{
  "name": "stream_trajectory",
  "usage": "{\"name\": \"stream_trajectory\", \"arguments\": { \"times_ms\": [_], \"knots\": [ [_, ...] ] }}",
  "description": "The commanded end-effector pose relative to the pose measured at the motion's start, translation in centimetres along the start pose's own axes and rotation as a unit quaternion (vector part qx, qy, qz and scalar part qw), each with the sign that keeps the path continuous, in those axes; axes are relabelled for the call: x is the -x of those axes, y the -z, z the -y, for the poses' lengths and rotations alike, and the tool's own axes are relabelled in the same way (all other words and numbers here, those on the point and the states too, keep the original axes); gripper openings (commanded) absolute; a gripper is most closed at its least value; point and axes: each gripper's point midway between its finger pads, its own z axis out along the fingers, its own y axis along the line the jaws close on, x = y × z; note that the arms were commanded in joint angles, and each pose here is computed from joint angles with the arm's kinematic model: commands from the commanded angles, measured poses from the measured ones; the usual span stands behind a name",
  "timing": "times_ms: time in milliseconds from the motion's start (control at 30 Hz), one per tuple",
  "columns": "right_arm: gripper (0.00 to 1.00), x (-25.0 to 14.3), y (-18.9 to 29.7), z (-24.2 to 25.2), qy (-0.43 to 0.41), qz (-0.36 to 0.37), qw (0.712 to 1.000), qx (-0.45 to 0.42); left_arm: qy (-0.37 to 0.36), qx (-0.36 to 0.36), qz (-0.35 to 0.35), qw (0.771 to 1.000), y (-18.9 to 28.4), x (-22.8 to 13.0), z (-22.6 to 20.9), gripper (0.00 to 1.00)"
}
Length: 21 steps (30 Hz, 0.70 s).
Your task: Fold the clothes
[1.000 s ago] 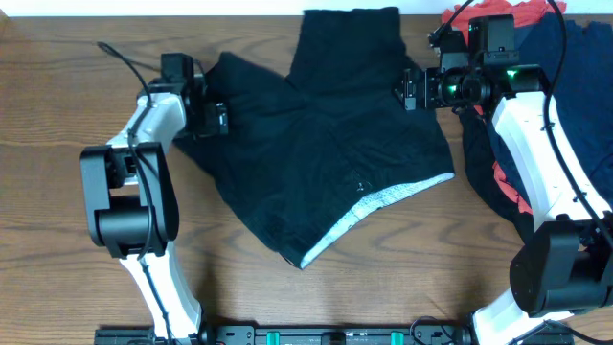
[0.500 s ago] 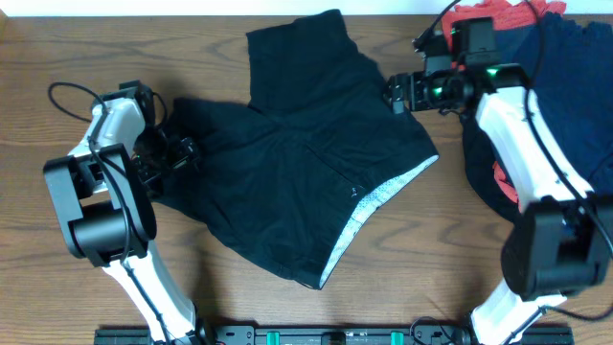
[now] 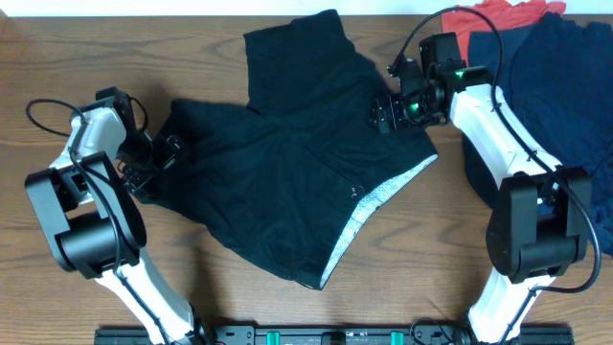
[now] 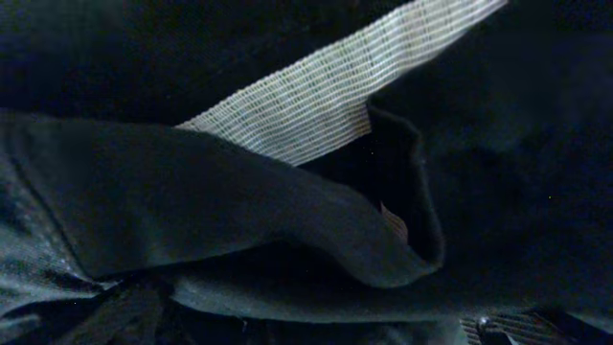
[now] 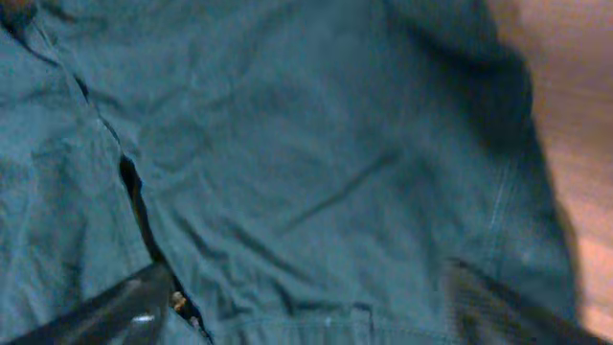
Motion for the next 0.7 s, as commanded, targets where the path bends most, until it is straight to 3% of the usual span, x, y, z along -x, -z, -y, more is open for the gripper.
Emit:
{"name": "stream_trajectory", "arguments": {
  "times_ms": [0, 367, 667],
  "knots": [
    [0.78, -1.4, -0.8, -0.1, 0.0, -0.025, 1.0, 0.0, -0.016, 0.016, 0.021, 1.0, -2.1, 1.6, -1.6, 0.98],
    [0.82, -4.6, -1.2, 2.6, -0.042, -0.073, 0.994, -0.069, -0.074, 0.085, 0.212, 0.971, 8.3, 5.3, -2.5, 0.98],
    [0.86, -5.7, 0.2, 7.1, -0.082, -0.084, 0.974, -0.193, -0.083, 0.077, 0.274, 0.955, 13.1, 5.0, -2.0, 0.98]
  ]
}}
